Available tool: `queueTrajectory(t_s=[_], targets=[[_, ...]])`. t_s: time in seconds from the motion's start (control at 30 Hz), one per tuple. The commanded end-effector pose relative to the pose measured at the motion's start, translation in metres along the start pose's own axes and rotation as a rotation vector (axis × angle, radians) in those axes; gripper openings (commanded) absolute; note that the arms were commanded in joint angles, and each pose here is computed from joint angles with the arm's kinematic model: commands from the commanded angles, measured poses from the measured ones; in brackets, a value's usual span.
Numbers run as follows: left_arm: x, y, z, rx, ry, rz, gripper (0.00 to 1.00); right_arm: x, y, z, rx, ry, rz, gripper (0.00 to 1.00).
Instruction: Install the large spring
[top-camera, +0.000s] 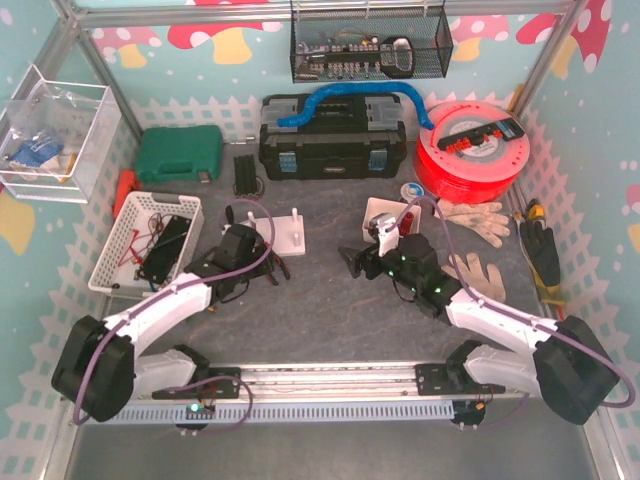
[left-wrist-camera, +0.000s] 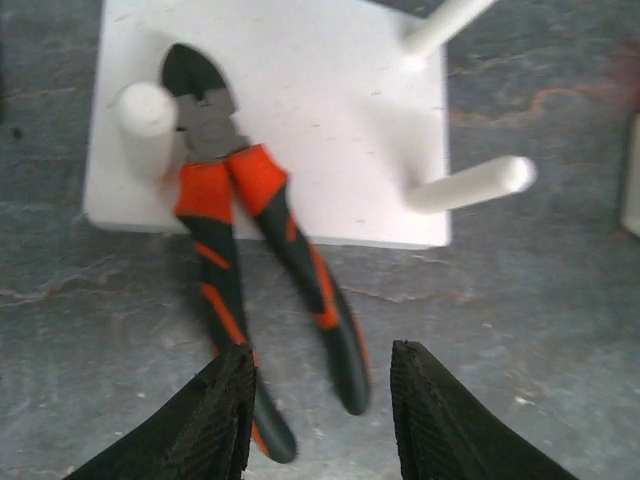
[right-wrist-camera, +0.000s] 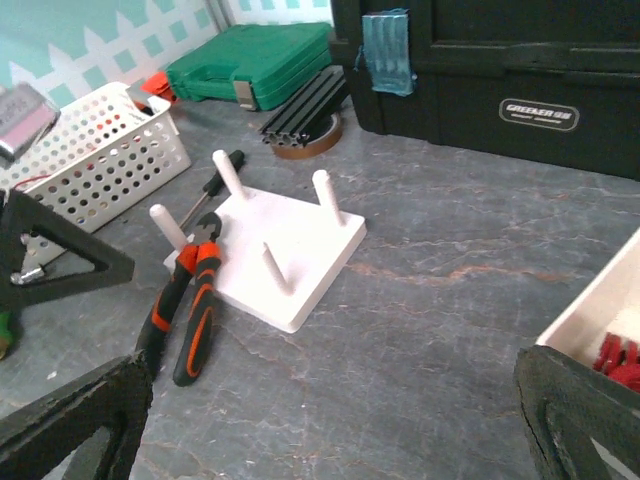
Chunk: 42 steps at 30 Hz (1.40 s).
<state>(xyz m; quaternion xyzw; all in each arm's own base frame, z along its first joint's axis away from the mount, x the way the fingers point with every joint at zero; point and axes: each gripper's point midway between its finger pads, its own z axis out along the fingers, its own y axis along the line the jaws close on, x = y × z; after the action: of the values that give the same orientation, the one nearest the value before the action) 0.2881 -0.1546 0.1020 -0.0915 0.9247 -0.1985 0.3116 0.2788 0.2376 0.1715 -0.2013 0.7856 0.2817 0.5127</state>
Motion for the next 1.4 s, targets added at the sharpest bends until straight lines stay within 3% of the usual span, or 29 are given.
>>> queueTrajectory(t_s=[0.0,0.33,0.87,1.37], targets=[[0.008,0.026,0.013,-0.132,-0.006,-0.023,0.41,-0.005,-0.007,-0.005,0.047,-0.039,-0.010,0.98],[0.015,0.043,0.036,-0.225,0.017,0.007,0.35,-0.004,-0.012,-0.005,0.077,-0.033,-0.018,0.98],[0.028,0.048,0.064,-0.247,0.079,0.036,0.30,-0.005,-0.015,-0.006,0.094,-0.038,-0.020,0.98],[0.015,0.032,0.055,-0.192,0.060,0.077,0.10,-0.005,-0.018,-0.006,0.113,-0.039,-0.019,0.98]])
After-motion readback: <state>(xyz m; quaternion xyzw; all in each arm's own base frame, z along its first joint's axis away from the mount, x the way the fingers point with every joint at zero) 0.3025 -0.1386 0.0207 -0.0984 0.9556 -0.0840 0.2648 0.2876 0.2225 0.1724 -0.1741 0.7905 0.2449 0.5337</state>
